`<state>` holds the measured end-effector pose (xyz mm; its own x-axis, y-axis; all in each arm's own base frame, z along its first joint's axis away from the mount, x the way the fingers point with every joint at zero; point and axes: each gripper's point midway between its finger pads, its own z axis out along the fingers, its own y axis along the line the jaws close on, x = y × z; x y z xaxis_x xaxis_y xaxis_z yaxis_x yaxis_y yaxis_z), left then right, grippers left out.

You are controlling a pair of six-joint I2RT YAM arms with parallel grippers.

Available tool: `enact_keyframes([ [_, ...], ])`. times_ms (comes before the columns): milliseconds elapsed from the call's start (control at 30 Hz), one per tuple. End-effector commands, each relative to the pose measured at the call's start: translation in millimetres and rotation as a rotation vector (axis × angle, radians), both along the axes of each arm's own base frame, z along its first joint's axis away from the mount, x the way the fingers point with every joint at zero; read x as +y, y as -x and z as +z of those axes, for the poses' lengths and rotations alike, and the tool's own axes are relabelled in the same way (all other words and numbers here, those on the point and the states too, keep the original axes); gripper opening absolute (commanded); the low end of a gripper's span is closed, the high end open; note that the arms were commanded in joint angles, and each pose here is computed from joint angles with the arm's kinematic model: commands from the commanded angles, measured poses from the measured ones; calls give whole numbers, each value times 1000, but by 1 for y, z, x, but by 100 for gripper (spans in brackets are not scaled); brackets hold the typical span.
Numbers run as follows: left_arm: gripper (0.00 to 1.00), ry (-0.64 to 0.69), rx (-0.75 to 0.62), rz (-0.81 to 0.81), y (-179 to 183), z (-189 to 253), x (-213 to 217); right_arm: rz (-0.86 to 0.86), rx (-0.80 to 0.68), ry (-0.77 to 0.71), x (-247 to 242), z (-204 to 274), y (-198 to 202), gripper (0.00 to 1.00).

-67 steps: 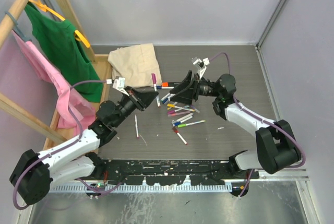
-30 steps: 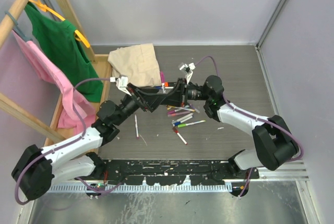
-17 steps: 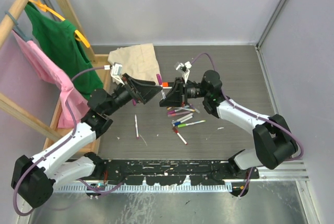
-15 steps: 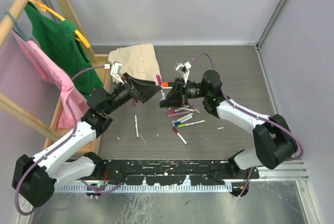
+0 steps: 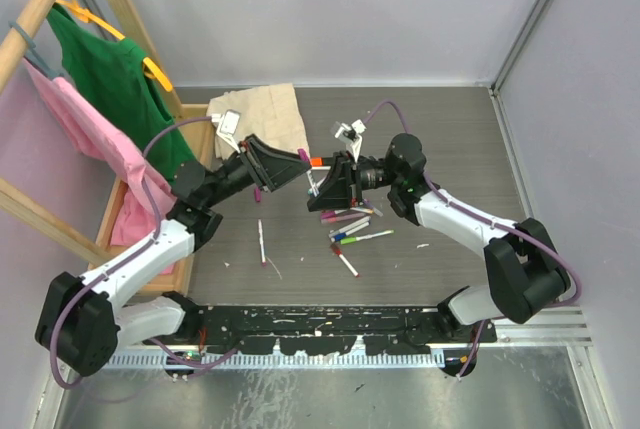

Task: Open the pen caps
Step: Open the pen cap from the pen.

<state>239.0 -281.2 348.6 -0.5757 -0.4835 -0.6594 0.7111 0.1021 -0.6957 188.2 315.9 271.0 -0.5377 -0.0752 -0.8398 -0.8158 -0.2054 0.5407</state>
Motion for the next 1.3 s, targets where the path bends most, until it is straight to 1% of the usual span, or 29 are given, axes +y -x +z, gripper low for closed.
enact_keyframes([
  [0,44,98,-142,-52,14,47,3,38,-70,-40,4,18,3,0],
  [133,31,107,-138,-77,13,48,0,46,-69,-39,5,17,4,0],
  [167,26,111,-138,-81,13,48,0,47,-69,-38,5,17,4,1],
  [233,11,115,-139,-90,13,47,-2,46,-70,-39,5,17,4,0],
  [267,5,117,-140,-95,13,47,-2,47,-70,-39,5,17,4,1],
  [300,1,118,-142,-96,13,47,-2,47,-73,-40,5,18,4,1],
  [333,0,118,-141,-96,13,46,-2,45,-75,-40,5,18,3,3],
  [367,0,119,-142,-95,14,46,-2,44,-78,-41,5,19,3,8],
  [400,0,118,-143,-90,13,45,-1,41,-82,-41,5,19,3,17],
  [467,0,112,-139,-68,12,42,1,22,-92,-34,6,19,-1,30],
  [500,0,104,-133,-53,11,40,2,6,-104,-30,6,20,-4,35],
  [533,0,93,-123,-31,8,36,3,-16,-114,-19,6,20,-8,38],
  [600,0,58,-90,24,2,27,7,-57,-121,21,5,17,-15,41],
  [700,0,16,-54,127,-7,13,15,-111,-148,53,4,18,-25,42],
  [767,0,-1,-38,160,-8,6,19,-136,-150,62,4,18,-30,42],
  [933,0,-31,-24,150,-5,-1,16,-156,-124,74,6,14,-35,44],
  [1100,0,-62,-19,147,-5,-9,9,-155,-117,69,6,14,-34,50],
  [1267,0,-92,-16,173,-8,-15,7,-160,-111,73,6,12,-35,50],
])
